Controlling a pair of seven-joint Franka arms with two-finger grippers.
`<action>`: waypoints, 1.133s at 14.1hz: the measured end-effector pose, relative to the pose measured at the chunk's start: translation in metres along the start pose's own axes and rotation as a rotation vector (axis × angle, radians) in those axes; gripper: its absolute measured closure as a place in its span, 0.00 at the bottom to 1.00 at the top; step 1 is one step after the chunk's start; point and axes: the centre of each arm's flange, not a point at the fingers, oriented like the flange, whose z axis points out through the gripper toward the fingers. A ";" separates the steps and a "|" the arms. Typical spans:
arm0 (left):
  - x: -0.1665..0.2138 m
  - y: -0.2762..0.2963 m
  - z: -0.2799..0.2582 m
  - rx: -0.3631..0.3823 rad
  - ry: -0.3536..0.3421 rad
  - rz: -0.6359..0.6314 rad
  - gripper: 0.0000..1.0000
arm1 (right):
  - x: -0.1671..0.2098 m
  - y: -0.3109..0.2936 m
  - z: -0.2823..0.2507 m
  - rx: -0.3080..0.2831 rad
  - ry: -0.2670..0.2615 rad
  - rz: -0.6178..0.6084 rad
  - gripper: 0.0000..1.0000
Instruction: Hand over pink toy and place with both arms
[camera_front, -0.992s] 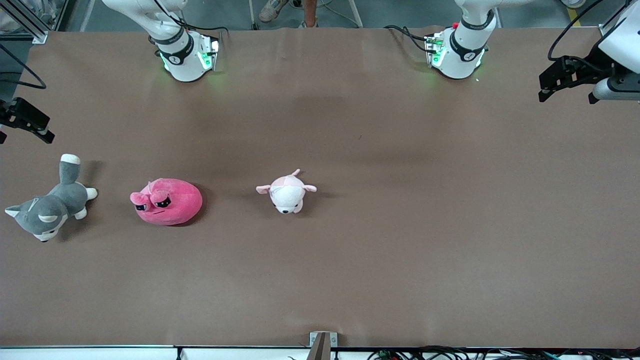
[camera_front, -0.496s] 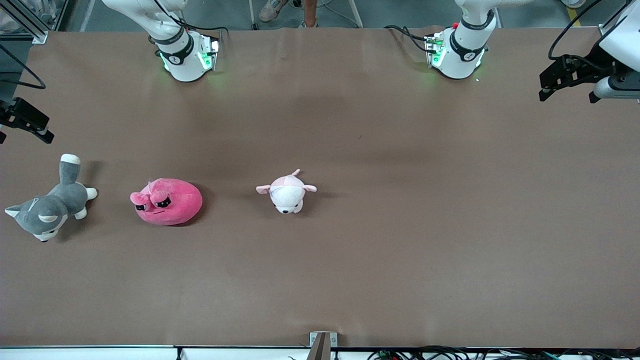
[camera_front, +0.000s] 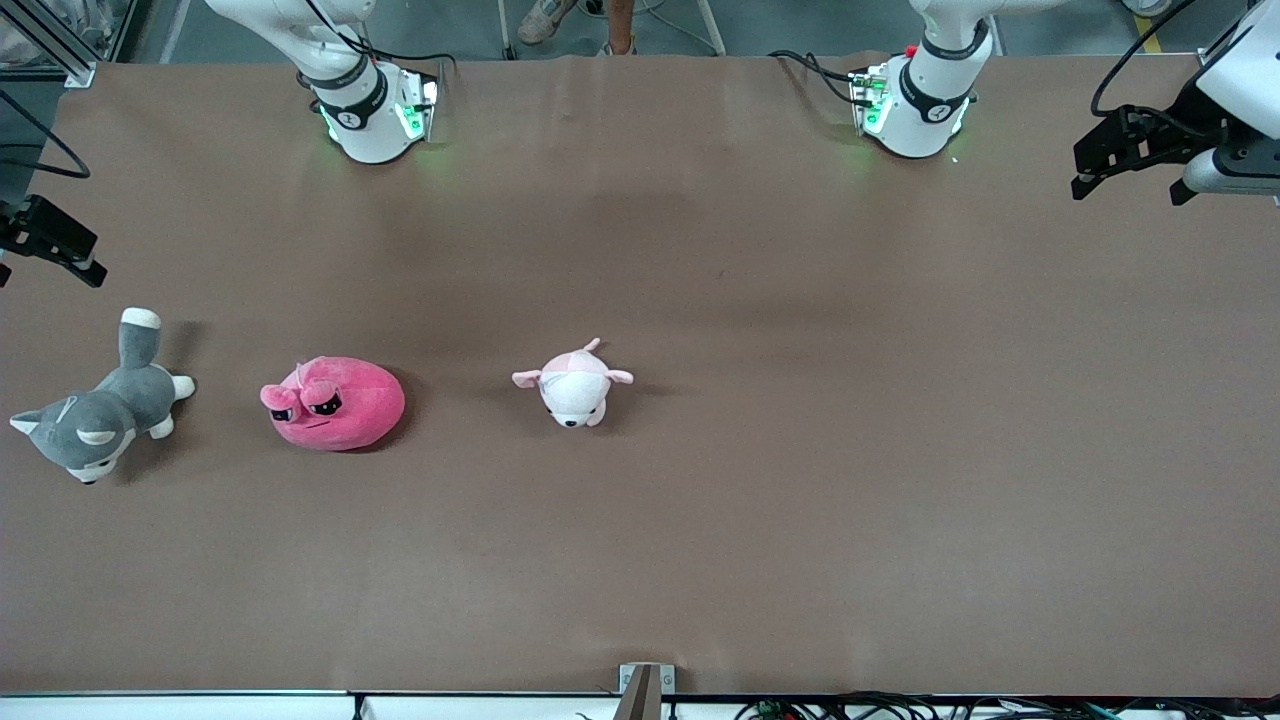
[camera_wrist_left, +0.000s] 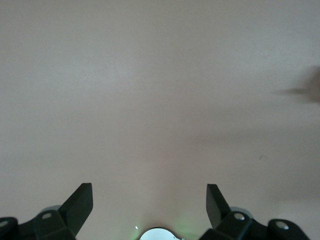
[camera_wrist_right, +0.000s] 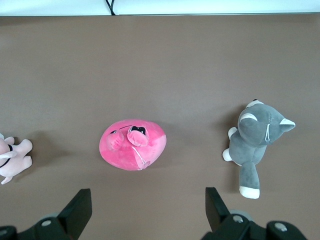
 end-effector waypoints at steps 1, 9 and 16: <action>0.000 -0.001 0.000 0.000 0.000 -0.002 0.00 | 0.000 0.000 0.000 0.000 0.000 0.000 0.00; 0.000 -0.023 -0.003 -0.016 0.007 -0.043 0.00 | -0.005 -0.006 0.005 0.004 -0.053 -0.010 0.00; 0.000 -0.022 -0.003 -0.016 0.008 -0.040 0.00 | -0.010 -0.007 0.021 0.002 -0.041 -0.011 0.00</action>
